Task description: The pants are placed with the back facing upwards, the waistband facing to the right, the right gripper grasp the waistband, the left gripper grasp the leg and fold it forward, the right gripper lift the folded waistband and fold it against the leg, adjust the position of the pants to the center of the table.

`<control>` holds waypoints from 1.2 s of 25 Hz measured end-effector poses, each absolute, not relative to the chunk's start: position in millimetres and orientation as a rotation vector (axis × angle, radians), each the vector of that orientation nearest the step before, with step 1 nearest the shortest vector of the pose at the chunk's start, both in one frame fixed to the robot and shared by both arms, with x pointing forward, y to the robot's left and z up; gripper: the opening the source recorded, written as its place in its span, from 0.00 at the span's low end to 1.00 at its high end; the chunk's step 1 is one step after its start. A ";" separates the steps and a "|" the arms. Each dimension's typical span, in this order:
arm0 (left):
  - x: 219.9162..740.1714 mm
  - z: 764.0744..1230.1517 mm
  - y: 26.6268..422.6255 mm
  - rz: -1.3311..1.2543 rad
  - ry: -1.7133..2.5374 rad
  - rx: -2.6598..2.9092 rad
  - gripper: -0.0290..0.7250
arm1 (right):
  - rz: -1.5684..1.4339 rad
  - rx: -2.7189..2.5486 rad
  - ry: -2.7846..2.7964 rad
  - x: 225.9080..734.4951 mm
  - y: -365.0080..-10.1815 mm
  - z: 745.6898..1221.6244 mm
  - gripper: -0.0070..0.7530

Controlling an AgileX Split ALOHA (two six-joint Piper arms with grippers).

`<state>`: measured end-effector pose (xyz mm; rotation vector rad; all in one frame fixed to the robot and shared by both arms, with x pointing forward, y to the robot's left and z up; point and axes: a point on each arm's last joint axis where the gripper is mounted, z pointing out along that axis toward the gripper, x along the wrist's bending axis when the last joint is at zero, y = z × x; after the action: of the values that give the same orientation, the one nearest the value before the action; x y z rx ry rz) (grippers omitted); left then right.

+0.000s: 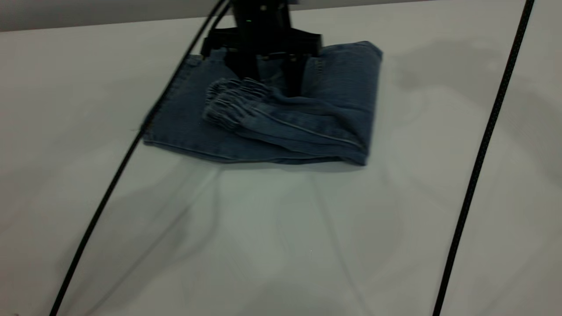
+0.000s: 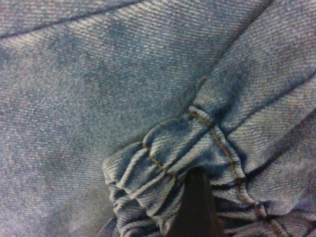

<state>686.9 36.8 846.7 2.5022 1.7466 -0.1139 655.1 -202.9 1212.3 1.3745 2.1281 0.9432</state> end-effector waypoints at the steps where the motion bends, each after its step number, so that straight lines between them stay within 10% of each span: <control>1: 685.4 846.7 34.0 -0.111 1.764 2.491 0.73 | 0.945 1.378 2.127 655.1 -202.8 1212.3 0.79; 15: 701.3 882.2 27.7 0.011 1.601 2.465 0.72 | 0.949 1.383 2.125 655.0 -202.7 1212.4 0.79; 30: 689.2 1094.7 52.9 0.555 1.261 2.253 0.72 | 1.208 1.269 1.957 568.7 -212.6 1304.7 0.79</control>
<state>689.2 52.9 1094.7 2.2531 1.2614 0.5549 568.7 -212.6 1304.7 1.2690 1.9569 1.2078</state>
